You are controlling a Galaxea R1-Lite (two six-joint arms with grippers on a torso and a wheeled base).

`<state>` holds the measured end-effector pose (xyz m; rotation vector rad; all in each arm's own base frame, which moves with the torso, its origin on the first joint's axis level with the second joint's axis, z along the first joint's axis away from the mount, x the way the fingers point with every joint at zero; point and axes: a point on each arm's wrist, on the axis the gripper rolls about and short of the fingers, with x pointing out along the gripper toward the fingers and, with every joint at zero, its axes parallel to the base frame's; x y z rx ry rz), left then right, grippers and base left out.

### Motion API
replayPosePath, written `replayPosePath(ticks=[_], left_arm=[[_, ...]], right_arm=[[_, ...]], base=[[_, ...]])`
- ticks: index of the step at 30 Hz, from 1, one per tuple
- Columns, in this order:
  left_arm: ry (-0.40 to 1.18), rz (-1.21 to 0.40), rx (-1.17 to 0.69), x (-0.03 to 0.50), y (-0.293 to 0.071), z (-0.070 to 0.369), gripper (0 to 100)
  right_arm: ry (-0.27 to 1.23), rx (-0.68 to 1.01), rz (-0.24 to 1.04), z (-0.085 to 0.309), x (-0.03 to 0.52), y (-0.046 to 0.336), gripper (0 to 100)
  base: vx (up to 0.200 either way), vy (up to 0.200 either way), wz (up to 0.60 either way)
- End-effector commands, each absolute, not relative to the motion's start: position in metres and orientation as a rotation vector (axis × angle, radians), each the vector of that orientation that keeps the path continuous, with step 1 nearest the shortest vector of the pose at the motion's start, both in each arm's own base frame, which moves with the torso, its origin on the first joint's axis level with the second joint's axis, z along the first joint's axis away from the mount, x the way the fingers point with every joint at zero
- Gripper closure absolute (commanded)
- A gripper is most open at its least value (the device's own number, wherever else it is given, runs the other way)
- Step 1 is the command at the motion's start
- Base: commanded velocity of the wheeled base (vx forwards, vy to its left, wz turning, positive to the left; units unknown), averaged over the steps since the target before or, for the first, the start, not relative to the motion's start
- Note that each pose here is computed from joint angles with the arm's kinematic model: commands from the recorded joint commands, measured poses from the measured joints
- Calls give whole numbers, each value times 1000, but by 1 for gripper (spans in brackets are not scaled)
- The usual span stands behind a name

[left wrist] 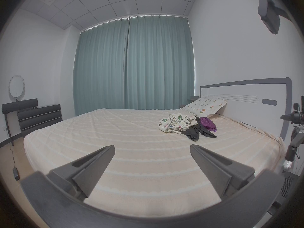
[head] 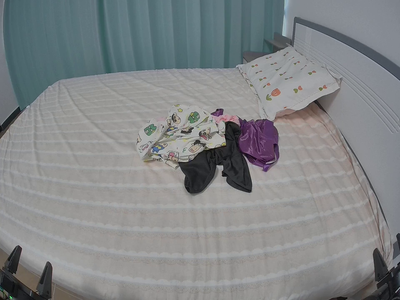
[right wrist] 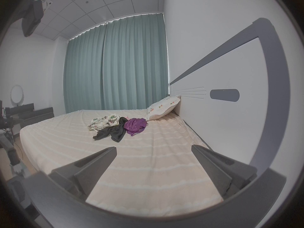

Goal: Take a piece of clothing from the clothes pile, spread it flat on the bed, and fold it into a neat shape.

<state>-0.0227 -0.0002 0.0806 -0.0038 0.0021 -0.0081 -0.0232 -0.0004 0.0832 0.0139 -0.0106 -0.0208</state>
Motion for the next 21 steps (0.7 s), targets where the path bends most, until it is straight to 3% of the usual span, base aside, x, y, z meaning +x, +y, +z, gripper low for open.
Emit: replayPosePath(ticks=[1, 5, 9, 16, 21], left_arm=[[5, -8, -3, -23, 0, 76, 0], [5, -8, -5, -23, 0, 76, 0], [5, -8, -3, -23, 0, 76, 0], [5, -8, -5, -23, 0, 76, 0], [5, -8, -5, -23, 0, 76, 0]], right_arm=[[-83, 67, -13, 157, -27, 0, 0], [85, 64, 60, 167, 1, 1, 0], [409, 166, 212, 163, 76, 8, 0], [508, 268, 284, 148, 151, 31, 0], [563, 326, 266, 131, 203, 56, 0]], base=[[0, 0, 0], [0, 0, 0], [0, 0, 0], [0, 0, 0], [0, 0, 0]])
